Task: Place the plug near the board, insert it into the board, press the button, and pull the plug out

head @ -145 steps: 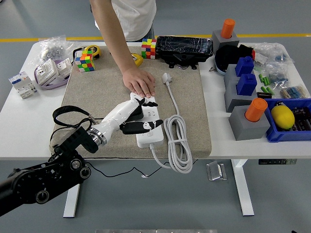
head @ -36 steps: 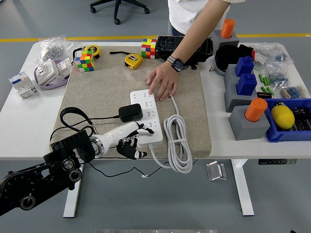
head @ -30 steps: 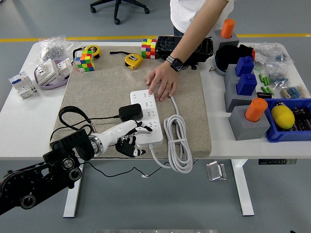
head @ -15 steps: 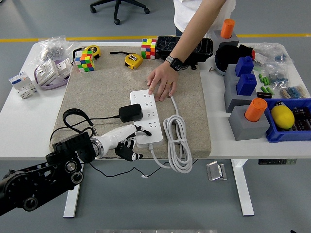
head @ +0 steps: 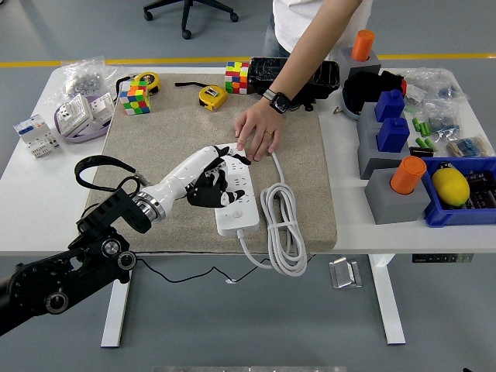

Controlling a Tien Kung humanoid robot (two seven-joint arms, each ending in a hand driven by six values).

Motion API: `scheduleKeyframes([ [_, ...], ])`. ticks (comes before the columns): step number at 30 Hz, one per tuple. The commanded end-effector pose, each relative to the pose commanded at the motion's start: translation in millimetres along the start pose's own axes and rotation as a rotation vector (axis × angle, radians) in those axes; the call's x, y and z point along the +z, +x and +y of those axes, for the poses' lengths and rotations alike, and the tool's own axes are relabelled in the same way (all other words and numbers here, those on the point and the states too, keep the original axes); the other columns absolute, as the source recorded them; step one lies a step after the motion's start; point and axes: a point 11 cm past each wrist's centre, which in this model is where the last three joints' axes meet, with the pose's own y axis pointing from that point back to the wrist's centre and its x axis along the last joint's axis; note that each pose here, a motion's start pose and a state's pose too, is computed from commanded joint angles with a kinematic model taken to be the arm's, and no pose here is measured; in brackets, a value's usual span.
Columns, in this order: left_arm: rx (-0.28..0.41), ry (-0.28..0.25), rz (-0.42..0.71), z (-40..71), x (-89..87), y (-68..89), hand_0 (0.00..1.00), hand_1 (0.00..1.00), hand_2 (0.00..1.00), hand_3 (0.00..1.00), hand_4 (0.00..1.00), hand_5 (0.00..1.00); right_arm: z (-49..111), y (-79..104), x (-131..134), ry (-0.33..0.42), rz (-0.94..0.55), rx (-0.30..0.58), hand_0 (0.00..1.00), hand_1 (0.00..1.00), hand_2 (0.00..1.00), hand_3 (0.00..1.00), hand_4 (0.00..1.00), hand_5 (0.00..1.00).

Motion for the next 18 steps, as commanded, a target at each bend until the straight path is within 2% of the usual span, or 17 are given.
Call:
scheduleKeyframes([
  [3, 0.035, 0.025, -0.095, -8.3, -8.2, 8.1, 0.257, 0.259, 0.425, 0.553, 0.911, 0.147, 0.0, 0.1, 0.4, -0.001, 0.001, 0.000, 0.607, 0.663, 0.634, 0.565, 0.983, 0.587],
  [4, 0.035, 0.037, -0.119, -10.2, -11.2, 9.0, 0.697, 0.703, 0.669, 0.627, 0.998, 0.293, 0.0, 0.2, 0.4, -0.001, 0.001, 0.000, 0.606, 0.663, 0.634, 0.565, 0.983, 0.587],
  [9, 0.025, 0.095, -0.192, -17.3, -26.8, 11.2, 0.697, 0.703, 0.669, 0.627, 0.998, 0.293, 0.0, 0.2, 0.9, -0.003, 0.002, 0.000, 0.606, 0.663, 0.634, 0.565, 0.983, 0.587],
  [10, 0.018, 0.110, -0.200, -18.1, -29.9, 10.7, 0.766, 0.782, 0.774, 0.751, 0.998, 0.384, 0.0, 0.2, 0.9, -0.003, 0.002, 0.000, 0.607, 0.663, 0.634, 0.566, 0.983, 0.587],
  [18, -0.044, 0.228, -0.232, -20.2, -56.1, 2.4, 0.761, 0.783, 0.777, 0.755, 0.998, 0.403, 0.0, -0.1, -0.8, 0.000, 0.004, -0.002, 0.607, 0.663, 0.633, 0.566, 0.983, 0.587],
])
